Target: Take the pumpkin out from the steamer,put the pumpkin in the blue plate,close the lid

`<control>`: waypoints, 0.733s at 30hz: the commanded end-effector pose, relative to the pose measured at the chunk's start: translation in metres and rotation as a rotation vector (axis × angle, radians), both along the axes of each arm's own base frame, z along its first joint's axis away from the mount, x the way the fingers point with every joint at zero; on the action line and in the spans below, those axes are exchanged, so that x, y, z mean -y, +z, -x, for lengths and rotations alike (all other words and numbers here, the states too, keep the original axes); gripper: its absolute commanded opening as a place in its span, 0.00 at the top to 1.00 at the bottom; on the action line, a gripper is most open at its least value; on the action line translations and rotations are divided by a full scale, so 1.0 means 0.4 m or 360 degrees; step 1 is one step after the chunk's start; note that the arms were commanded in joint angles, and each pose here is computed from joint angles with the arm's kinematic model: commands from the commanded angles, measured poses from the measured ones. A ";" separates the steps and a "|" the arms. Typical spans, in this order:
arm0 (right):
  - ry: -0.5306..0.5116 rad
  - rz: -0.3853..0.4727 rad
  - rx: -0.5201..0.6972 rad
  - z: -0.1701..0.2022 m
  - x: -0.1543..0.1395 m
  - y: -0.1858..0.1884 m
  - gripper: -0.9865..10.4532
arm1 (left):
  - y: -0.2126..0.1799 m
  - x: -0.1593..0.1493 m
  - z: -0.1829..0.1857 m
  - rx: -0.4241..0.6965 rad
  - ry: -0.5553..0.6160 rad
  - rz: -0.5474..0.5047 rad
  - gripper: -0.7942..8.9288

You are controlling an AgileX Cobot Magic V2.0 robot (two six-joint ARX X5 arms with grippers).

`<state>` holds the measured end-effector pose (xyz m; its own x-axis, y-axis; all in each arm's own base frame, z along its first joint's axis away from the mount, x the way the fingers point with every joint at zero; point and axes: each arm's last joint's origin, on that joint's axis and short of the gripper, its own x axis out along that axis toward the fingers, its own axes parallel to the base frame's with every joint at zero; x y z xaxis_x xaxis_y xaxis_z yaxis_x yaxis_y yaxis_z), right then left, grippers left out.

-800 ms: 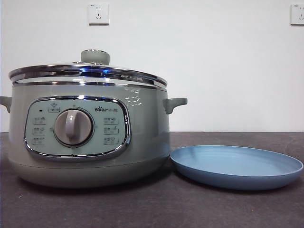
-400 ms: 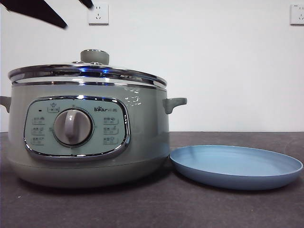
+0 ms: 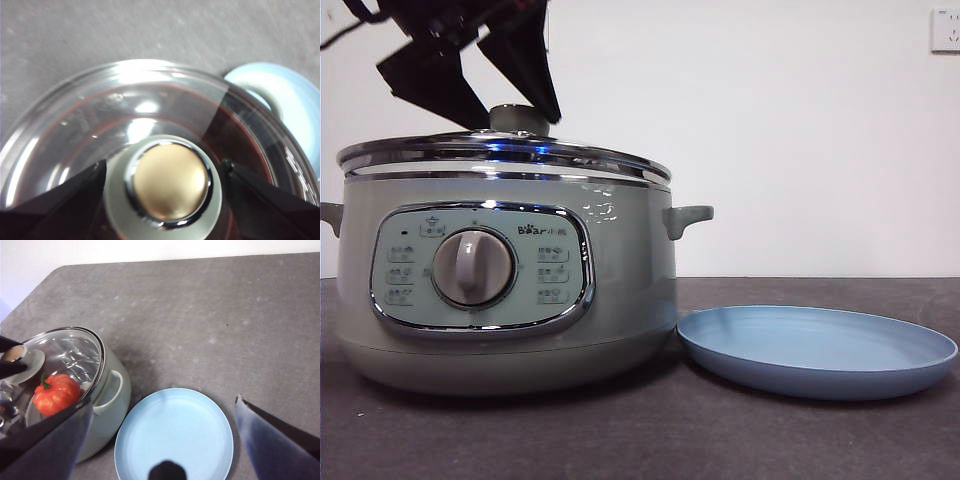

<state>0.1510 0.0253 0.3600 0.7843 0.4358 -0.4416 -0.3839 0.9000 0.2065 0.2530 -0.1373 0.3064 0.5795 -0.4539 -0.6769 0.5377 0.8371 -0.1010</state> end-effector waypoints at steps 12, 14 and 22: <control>0.0007 0.0009 0.0011 0.001 0.000 0.002 0.50 | -0.002 0.012 0.000 0.0041 -0.0076 -0.0051 0.93; 0.0007 0.0009 0.0012 0.001 0.000 0.002 0.50 | 0.006 0.010 0.003 0.0056 -0.0075 -0.0045 0.93; 0.0039 -0.0076 -0.0021 -0.004 -0.004 0.002 0.50 | 0.113 -0.022 0.058 0.0252 -0.0030 0.0038 0.93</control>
